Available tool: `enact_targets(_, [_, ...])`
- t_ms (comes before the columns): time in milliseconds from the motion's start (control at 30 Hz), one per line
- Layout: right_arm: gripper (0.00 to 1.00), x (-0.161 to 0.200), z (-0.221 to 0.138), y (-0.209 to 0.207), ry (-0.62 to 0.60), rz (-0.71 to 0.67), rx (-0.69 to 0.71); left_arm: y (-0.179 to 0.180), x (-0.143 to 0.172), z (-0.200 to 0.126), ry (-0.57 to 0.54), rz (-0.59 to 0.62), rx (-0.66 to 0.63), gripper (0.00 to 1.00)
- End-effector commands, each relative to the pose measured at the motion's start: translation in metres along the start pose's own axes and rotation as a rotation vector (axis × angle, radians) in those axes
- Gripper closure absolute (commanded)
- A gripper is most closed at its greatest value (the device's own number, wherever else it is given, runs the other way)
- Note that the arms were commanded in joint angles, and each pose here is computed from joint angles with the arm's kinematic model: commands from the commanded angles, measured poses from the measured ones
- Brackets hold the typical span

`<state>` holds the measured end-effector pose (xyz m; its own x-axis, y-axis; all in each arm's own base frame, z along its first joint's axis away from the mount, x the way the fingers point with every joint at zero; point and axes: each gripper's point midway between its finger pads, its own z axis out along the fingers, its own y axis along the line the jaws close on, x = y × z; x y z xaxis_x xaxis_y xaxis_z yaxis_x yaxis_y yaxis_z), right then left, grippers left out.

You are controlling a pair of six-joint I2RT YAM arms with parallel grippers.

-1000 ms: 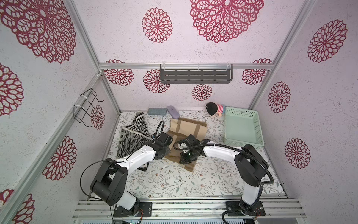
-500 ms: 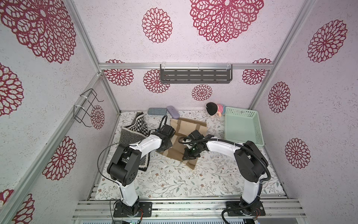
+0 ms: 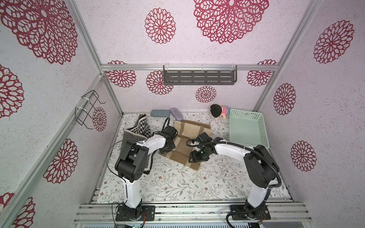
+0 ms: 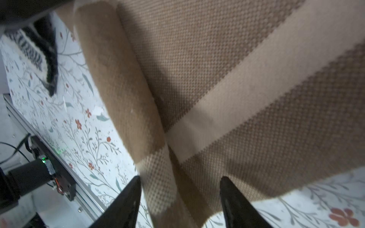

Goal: Roll up the scarf and place it into the basket
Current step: Roll the scarf at the center of the board.

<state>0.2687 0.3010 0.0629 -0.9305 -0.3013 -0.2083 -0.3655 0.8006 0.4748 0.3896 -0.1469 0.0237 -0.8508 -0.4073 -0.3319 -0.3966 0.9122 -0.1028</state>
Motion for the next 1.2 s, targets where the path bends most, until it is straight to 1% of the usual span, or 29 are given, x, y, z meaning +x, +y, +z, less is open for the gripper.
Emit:
enact_targets(0, [0.32,-0.004,-0.017,0.018,-0.071,-0.021,-0.079,0.005,-0.003,0.006,0.005,-0.011,-0.025,1.0])
enact_targets(33, [0.32,0.0,-0.016,0.018,-0.071,-0.016,-0.083,0.004,-0.004,0.006,0.002,-0.015,-0.02,1.0])
enact_targets(67, [0.32,0.003,-0.014,0.017,-0.068,-0.01,-0.079,0.008,0.003,0.018,0.025,-0.011,-0.045,1.0])
enact_targets(100, [0.33,0.006,-0.012,0.014,-0.064,-0.002,-0.071,0.007,0.003,0.018,0.025,-0.016,-0.041,1.0])
enact_targets(167, [0.37,0.01,-0.006,0.007,-0.058,0.014,-0.051,0.005,0.001,0.015,0.017,-0.025,-0.024,0.99])
enact_targets(200, [0.41,0.011,-0.003,0.002,-0.055,0.025,-0.032,0.004,0.001,0.015,0.016,-0.027,-0.018,0.97])
enact_targets(267, [0.5,0.007,0.002,-0.007,-0.059,0.039,0.009,0.0,-0.005,0.001,-0.01,-0.032,0.019,0.89])
enact_targets(333, [0.56,0.002,0.008,-0.015,-0.06,0.053,0.055,-0.001,-0.007,-0.008,-0.022,-0.032,0.041,0.81])
enact_targets(400, [0.63,-0.002,0.012,-0.018,-0.053,0.064,0.069,-0.001,-0.007,-0.018,-0.037,-0.032,0.067,0.76])
enact_targets(467, [0.66,-0.004,0.016,-0.018,-0.05,0.077,0.065,-0.001,-0.007,-0.028,-0.055,-0.035,0.103,0.63])
enact_targets(533, [0.67,-0.005,0.018,-0.021,-0.05,0.092,0.079,-0.003,-0.007,-0.041,-0.074,-0.024,0.154,0.57])
enact_targets(567, [0.68,-0.005,0.018,-0.024,-0.048,0.096,0.093,-0.006,-0.006,-0.047,-0.085,-0.015,0.181,0.56])
enact_targets(600, [0.67,-0.005,0.017,-0.028,-0.05,0.101,0.116,-0.011,-0.005,-0.053,-0.093,0.001,0.218,0.56])
enact_targets(667, [0.6,-0.006,0.015,-0.036,-0.055,0.111,0.169,-0.018,0.0,-0.061,-0.098,0.018,0.265,0.59])
enact_targets(800, [0.49,-0.008,0.012,-0.042,-0.073,0.117,0.21,-0.042,0.009,-0.06,-0.064,0.053,0.359,0.63])
enact_targets(900, [0.44,-0.011,0.006,-0.043,-0.092,0.115,0.231,-0.052,0.008,-0.049,-0.048,0.062,0.365,0.7])
enact_targets(967, [0.39,-0.012,-0.003,-0.046,-0.108,0.102,0.263,-0.051,0.006,-0.044,-0.052,0.061,0.342,0.74])
enact_targets(1067, [0.33,-0.014,-0.023,-0.049,-0.157,0.075,0.316,-0.044,0.003,-0.034,-0.062,0.048,0.312,0.78])
enact_targets(1167, [0.32,-0.017,-0.044,-0.047,-0.212,0.046,0.352,-0.045,0.005,-0.026,-0.047,0.038,0.332,0.79])
